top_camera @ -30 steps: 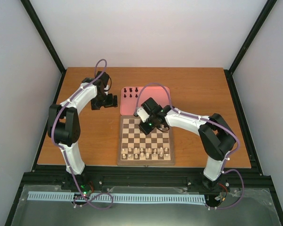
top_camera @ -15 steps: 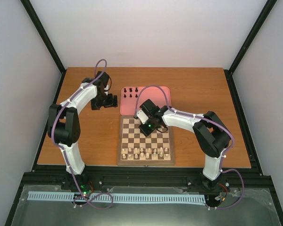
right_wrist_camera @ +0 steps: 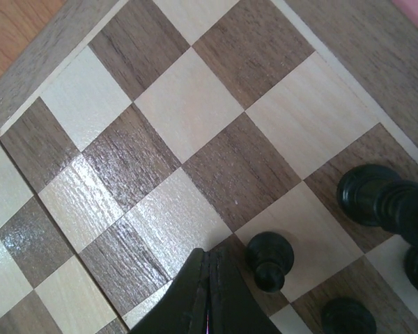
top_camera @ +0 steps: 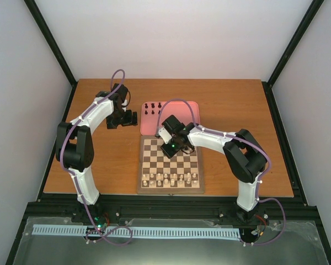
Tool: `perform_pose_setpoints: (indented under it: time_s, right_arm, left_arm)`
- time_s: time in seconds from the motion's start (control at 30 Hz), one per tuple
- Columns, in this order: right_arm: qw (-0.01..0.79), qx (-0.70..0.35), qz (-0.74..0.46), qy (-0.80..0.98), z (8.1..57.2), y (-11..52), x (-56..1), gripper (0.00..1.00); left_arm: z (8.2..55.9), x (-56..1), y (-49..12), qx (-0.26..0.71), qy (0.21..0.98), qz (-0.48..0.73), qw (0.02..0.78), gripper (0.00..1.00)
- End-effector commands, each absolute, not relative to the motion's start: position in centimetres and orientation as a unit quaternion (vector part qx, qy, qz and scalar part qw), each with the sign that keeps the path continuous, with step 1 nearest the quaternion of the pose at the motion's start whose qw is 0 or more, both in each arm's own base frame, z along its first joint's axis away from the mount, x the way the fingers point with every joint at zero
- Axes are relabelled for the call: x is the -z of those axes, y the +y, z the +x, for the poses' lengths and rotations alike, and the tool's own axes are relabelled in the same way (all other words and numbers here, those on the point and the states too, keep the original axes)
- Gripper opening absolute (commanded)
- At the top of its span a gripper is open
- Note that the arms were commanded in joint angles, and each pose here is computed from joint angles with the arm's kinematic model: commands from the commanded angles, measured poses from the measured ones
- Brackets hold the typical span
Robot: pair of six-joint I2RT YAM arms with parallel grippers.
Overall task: Set up the chess pieces on the board
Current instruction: Adjust the chess piece on the chessboard.
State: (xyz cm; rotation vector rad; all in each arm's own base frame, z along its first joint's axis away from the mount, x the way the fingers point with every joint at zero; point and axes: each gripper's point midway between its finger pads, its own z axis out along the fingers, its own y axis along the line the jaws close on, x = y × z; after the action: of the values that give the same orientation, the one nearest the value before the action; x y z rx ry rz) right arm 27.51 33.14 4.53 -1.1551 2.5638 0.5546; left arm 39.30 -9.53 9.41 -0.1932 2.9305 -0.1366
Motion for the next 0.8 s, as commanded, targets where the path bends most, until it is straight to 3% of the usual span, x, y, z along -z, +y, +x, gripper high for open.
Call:
perform_pose_setpoints:
  time_s: [0.0, 0.77]
  right_arm:
    - [0.133, -0.175, -0.398, 0.891, 27.75, 33.22, -3.83, 0.03]
    - [0.144, -0.161, -0.394, 0.894, 28.45, 33.08, -3.55, 0.03]
  left_arm:
    - [39.87, -9.83, -9.81, 0.053, 0.991, -0.062, 0.110, 1.00]
    - [39.83, -9.71, -9.88, 0.054, 0.991, -0.061, 0.109, 1.00]
